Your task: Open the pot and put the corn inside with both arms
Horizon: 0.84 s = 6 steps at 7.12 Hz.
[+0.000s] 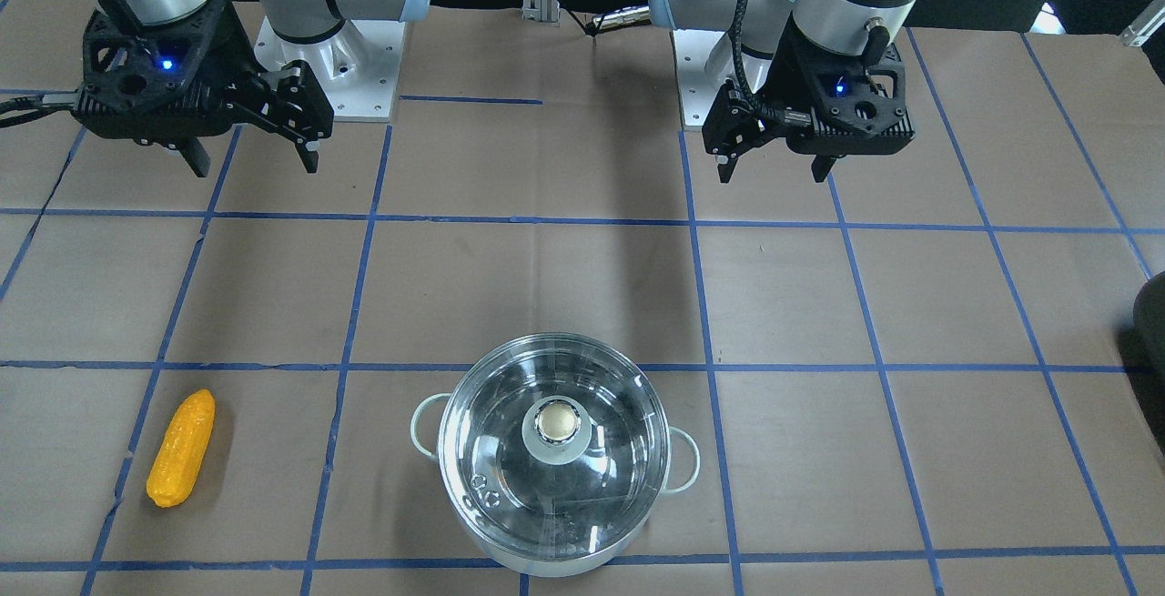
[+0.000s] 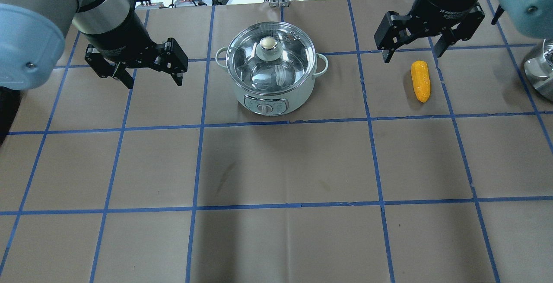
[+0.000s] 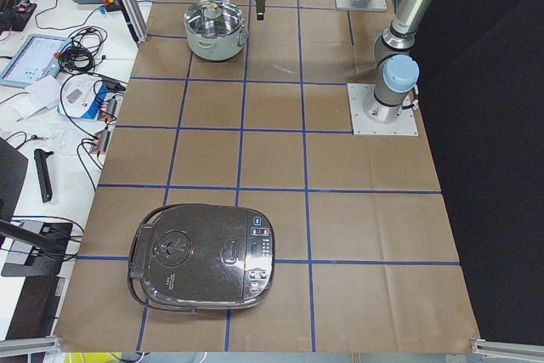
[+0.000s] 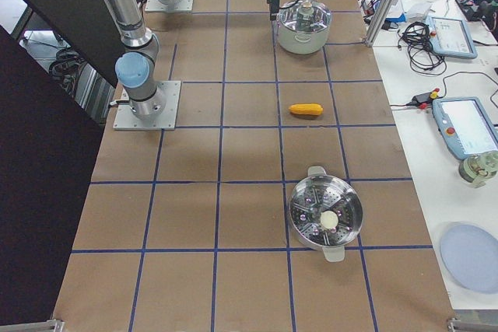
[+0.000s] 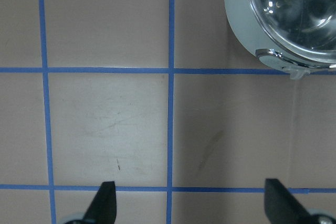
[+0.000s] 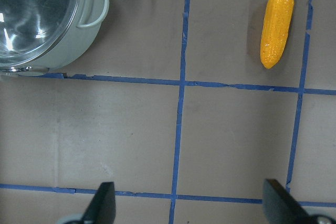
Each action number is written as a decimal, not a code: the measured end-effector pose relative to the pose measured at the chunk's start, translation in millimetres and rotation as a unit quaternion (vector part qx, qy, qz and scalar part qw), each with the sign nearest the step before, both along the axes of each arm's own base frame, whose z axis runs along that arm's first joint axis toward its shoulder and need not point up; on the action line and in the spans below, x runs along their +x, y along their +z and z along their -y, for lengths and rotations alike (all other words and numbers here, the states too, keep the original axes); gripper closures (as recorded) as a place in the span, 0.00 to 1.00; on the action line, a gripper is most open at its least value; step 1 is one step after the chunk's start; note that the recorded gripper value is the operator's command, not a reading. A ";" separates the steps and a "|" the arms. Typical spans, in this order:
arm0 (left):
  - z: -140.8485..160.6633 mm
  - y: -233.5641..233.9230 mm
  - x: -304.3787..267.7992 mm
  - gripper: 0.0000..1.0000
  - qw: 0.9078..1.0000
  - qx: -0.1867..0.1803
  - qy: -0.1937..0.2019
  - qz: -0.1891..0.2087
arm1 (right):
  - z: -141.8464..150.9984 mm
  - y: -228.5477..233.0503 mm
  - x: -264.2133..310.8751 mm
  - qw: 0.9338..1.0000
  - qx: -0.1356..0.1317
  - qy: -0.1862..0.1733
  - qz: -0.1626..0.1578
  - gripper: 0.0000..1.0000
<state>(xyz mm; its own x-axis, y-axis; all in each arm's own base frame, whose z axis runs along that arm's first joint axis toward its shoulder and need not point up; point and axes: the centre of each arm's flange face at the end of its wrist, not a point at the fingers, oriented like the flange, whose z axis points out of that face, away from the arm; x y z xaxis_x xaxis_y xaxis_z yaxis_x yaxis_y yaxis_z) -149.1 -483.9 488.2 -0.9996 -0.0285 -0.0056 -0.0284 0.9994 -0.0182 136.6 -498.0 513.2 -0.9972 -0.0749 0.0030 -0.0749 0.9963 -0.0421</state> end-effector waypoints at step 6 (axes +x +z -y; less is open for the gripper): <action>38.9 -6.1 -5.9 0.00 0.999 -0.005 0.052 -0.005 | 11.8 5.0 -16.6 1.000 -0.009 -0.019 -0.001 0.00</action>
